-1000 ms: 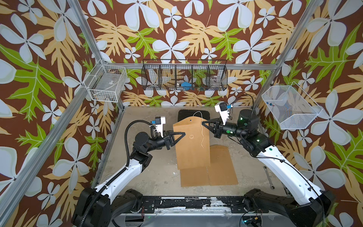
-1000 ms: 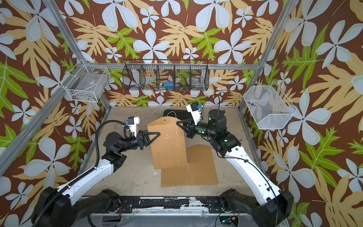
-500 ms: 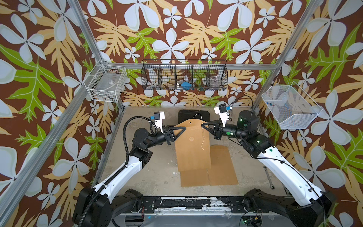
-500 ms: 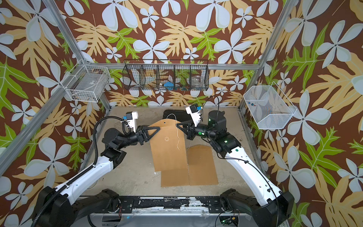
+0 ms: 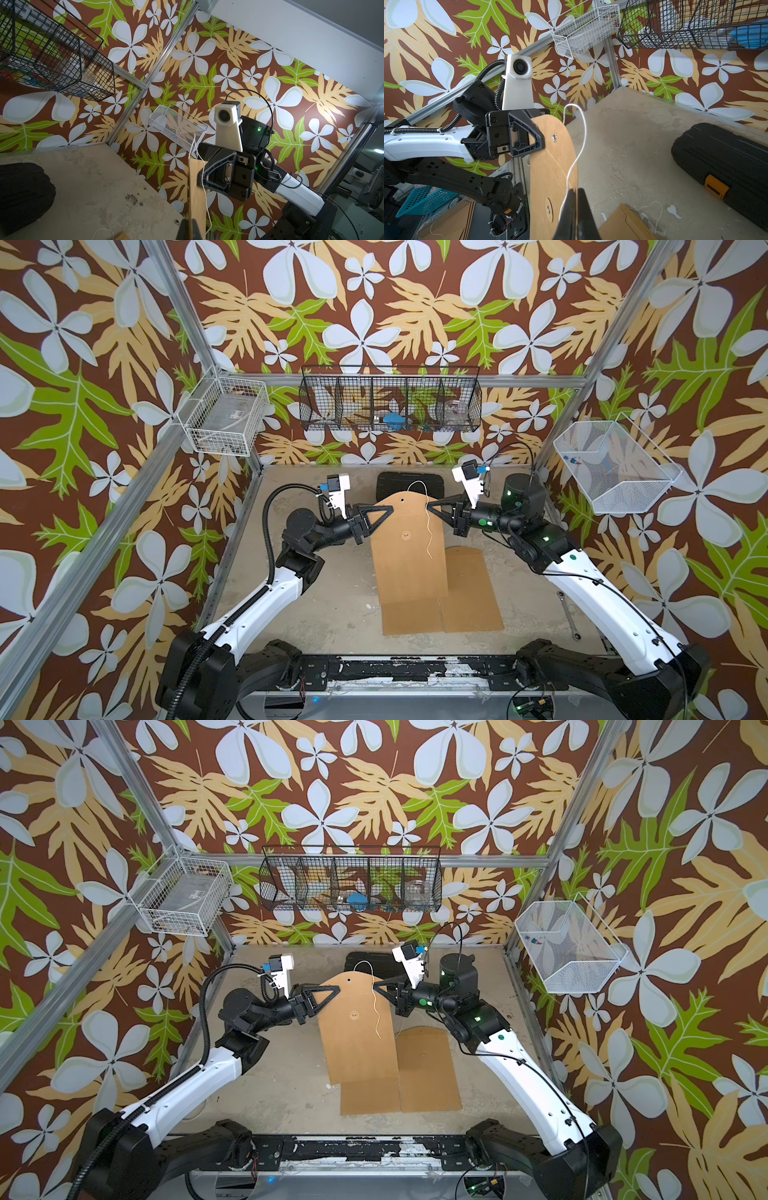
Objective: Open the file bag
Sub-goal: Open the file bag, then place the file bag at the center of the board.
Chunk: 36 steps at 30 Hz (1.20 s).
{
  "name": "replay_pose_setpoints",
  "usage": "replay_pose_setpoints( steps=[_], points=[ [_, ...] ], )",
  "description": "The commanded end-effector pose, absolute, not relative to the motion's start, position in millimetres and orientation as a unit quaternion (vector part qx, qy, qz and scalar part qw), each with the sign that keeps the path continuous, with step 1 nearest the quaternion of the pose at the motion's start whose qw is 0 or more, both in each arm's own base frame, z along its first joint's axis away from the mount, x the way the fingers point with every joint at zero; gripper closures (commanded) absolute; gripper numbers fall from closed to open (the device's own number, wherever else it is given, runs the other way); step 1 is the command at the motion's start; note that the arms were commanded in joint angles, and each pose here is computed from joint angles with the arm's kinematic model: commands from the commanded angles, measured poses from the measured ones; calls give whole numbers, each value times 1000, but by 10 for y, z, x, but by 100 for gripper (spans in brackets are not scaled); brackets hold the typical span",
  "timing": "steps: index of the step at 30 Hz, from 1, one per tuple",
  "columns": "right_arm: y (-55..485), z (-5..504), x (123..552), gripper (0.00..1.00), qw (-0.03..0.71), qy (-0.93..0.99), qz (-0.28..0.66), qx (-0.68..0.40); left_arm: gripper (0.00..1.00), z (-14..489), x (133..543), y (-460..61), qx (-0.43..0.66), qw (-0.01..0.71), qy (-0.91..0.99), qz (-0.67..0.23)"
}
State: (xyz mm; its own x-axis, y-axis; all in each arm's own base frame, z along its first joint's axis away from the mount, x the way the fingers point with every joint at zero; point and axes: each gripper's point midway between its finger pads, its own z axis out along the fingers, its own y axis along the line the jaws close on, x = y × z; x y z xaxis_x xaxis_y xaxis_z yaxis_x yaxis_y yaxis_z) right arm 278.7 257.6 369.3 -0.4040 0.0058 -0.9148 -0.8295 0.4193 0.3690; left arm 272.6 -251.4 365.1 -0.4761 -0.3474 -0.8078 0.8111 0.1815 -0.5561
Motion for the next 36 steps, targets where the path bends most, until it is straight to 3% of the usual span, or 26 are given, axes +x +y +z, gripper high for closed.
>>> replay_pose_setpoints(
  steps=[1, 5, 15, 24, 36],
  points=[
    [2589, 3709, 2793, 100, 467, 700, 452, -297, 100, 3729, 2705, -2508, 199, 486, 591, -612],
    [2579, 3664, 2801, 99, 466, 704, 448, -295, 100, 3758, 2726, -2497, 194, 491, 590, -611],
    [2505, 3615, 2769, 68, 470, 714, 430, -290, 100, 3912, 2804, -2472, 183, 511, 582, -606],
    [2453, 3536, 2692, 63, 465, 722, 426, -285, 100, 3976, 2860, -2477, 181, 516, 581, -602],
    [2423, 3460, 2538, 66, 450, 724, 436, -290, 100, 3952, 2964, -2493, 184, 512, 590, -597]
  ],
)
